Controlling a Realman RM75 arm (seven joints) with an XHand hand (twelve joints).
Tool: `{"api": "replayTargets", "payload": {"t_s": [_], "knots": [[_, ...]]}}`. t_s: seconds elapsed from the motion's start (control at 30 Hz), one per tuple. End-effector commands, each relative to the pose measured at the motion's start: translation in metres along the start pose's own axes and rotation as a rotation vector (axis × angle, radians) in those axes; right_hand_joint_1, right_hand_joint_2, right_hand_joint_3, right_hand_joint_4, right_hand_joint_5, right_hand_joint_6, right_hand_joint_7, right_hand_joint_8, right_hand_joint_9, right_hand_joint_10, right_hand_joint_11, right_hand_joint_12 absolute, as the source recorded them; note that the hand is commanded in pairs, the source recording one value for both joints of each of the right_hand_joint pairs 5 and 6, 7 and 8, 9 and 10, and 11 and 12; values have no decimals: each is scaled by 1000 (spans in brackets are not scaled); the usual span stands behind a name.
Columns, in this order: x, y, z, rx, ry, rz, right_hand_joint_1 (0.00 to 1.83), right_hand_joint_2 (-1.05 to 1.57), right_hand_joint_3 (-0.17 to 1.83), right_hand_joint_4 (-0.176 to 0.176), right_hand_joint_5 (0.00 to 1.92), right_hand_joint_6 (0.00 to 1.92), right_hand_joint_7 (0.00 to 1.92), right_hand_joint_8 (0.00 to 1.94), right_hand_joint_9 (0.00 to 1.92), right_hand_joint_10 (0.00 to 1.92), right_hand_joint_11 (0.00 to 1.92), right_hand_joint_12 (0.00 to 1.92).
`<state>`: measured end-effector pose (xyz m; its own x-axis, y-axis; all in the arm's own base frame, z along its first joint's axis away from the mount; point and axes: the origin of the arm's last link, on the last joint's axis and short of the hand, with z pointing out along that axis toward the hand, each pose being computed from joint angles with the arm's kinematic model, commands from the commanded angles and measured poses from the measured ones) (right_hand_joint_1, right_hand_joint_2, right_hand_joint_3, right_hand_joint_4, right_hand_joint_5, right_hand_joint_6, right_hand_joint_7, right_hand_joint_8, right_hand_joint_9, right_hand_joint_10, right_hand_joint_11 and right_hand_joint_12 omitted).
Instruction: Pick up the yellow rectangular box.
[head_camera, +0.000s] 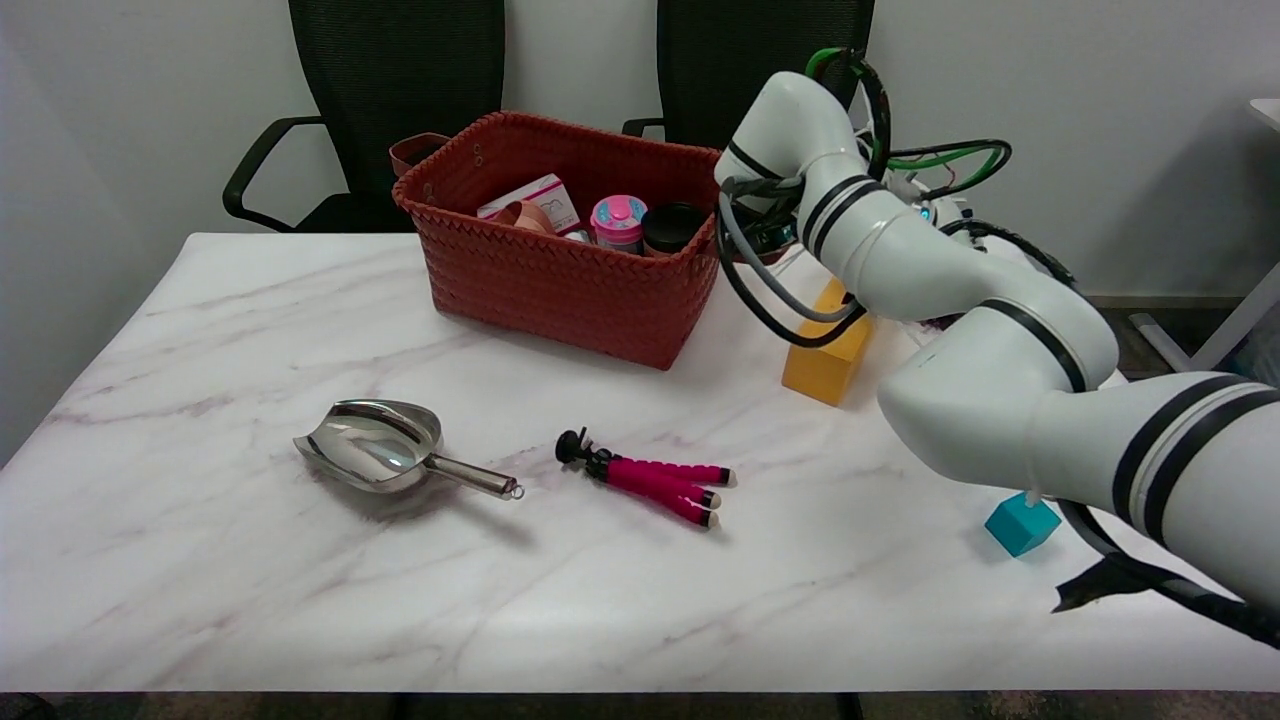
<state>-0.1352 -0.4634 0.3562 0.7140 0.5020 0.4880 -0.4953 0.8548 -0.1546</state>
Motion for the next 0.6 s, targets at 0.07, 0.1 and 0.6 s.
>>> {"api": "replayTargets", "payload": {"t_s": [0.07,0.1,0.6], "knots": [[-19,20,11,-80,-37,-40,732,564,-172,0,0,0,0,0,16,16,38,38],[-21,22,11,-83,-33,-41,732,582,-175,0,0,0,0,0,1,1,34,34],[-50,28,22,-61,-146,124,720,751,-175,0,0,0,0,0,0,0,26,26]]}}
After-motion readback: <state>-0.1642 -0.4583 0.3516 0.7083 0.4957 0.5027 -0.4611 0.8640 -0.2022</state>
